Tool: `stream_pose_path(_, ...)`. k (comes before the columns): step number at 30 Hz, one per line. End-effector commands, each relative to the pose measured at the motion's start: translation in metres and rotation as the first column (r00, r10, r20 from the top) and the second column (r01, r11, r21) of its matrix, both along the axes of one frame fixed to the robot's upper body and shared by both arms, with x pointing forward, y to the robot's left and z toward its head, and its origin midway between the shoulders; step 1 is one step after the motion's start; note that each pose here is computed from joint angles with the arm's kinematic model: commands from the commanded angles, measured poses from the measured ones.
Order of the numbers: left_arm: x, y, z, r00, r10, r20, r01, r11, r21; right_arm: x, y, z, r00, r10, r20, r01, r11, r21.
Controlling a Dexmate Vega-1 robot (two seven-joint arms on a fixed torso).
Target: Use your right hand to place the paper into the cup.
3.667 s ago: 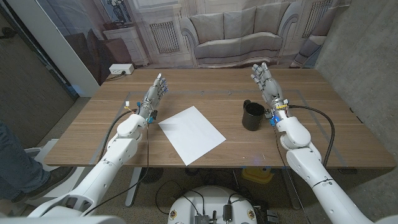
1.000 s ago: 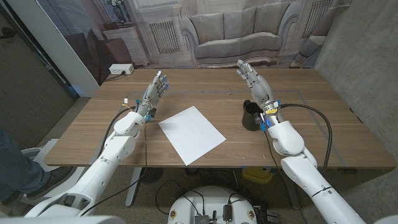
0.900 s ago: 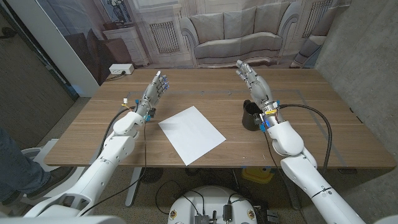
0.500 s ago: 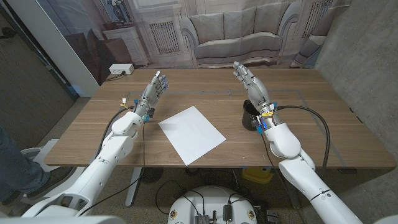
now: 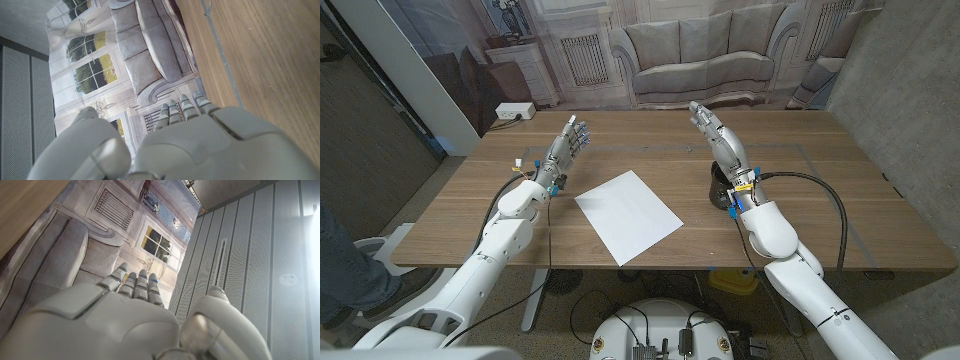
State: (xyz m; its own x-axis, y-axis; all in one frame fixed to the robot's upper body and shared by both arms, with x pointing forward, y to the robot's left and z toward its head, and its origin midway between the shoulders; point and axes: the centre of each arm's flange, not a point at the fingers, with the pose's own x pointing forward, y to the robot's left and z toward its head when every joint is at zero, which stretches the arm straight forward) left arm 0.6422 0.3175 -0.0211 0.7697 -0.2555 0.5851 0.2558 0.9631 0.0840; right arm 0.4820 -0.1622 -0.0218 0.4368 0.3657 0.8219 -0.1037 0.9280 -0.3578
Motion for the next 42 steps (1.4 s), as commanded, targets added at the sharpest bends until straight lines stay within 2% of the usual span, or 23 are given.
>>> stream_pose_path(1, 0.001, 0.004, 0.0, 1.0, 0.0, 0.004, 0.0, 1.0, -0.004, -0.001, 0.009, -0.001, 1.0, -0.017, 0.009, 0.017, 1.0, -0.022)
stream_pose_path(17, -0.005, 0.007, 0.002, 1.0, 0.004, 0.014, -0.004, 1.0, -0.004, -0.004, 0.019, -0.006, 1.0, -0.004, 0.007, 0.004, 0.999, -0.039)
stream_pose_path(42, -0.011, 0.002, 0.002, 1.0, 0.0, 0.027, 0.0, 1.0, -0.009, -0.013, 0.028, -0.006, 0.993, -0.096, 0.073, 0.103, 0.989, -0.102)
